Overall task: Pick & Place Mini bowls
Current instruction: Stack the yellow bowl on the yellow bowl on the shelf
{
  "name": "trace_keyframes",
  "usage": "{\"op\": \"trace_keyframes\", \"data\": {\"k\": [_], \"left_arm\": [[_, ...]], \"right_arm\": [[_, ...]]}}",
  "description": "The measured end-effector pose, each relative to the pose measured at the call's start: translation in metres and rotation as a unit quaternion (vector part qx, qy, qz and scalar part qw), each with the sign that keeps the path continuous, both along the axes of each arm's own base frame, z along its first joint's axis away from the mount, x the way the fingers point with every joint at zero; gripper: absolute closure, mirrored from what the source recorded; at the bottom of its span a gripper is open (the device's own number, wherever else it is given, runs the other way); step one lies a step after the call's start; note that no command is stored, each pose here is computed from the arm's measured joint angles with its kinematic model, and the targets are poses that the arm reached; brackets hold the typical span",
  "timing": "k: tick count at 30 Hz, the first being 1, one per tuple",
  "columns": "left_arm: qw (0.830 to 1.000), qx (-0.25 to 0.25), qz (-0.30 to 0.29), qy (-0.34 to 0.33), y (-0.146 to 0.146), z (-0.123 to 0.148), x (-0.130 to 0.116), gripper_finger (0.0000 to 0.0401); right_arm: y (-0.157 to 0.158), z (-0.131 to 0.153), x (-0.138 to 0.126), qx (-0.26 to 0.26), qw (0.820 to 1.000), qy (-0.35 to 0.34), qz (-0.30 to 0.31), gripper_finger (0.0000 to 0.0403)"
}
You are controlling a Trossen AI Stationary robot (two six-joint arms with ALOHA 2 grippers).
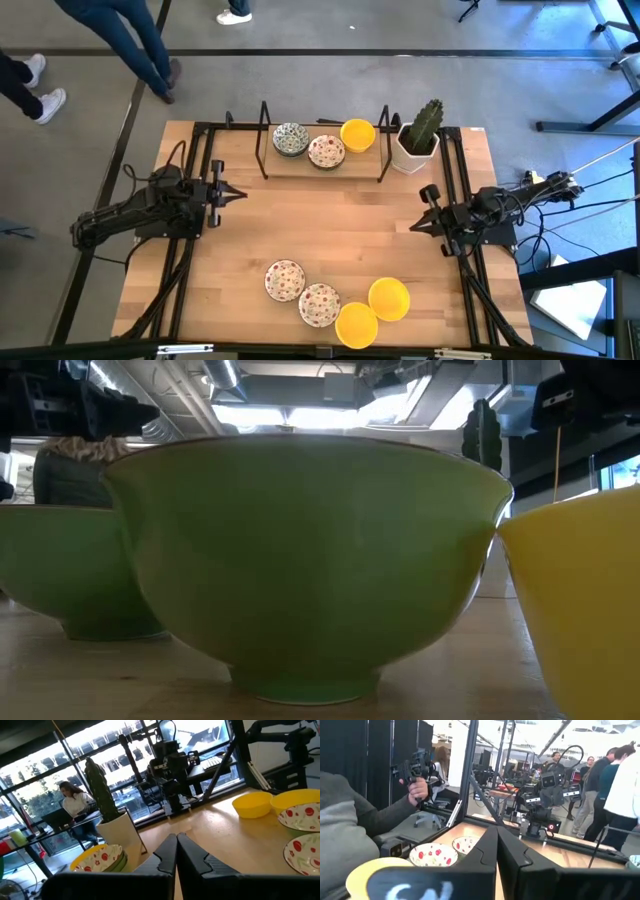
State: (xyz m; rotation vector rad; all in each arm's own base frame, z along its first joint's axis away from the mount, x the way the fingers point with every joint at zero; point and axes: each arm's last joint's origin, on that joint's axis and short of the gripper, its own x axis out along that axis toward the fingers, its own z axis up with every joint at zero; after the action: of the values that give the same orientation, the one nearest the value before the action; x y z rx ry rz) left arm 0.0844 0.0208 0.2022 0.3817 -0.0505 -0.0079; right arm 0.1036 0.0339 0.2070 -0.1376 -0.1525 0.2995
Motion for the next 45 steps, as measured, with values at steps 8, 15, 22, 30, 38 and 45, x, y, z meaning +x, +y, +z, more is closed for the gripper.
{"op": "trace_keyframes", "data": {"k": [8,15,22,30,38,45], "left_arm": [[1.0,0.0,0.0,-0.002,0.0,0.0,0.0,0.0396],[1.0,-0.004,0.0,-0.002,0.0,0.0,0.0,0.0396],[1.0,-0.006,0.0,0.0,0.0,0.0,0.0,0.0395],[1.0,-0.016,0.002,0.001,0.0,0.0,0.0,0.0395],[1.0,-0.016,0.002,0.003,0.0,-0.001,0.0,0.0395],[1.0,-0.016,0.002,0.003,0.0,-0.001,0.0,0.0395]], "right_arm": [[0.003,0.012,0.003,-0.017,1.0,-0.011,0.013,0.0394],[0.028,0.052,0.034,-0.005,0.984,0.172,0.053,0.0394],[0.066,0.067,0.082,-0.051,0.9,0.433,-0.022,0.0393],[0.105,0.06,0.129,-0.084,0.817,0.569,-0.038,0.0358],[0.122,0.031,0.149,-0.101,0.771,0.628,-0.019,0.0236],[0.124,0.008,0.15,-0.102,0.733,0.672,-0.034,0.0162]]}}
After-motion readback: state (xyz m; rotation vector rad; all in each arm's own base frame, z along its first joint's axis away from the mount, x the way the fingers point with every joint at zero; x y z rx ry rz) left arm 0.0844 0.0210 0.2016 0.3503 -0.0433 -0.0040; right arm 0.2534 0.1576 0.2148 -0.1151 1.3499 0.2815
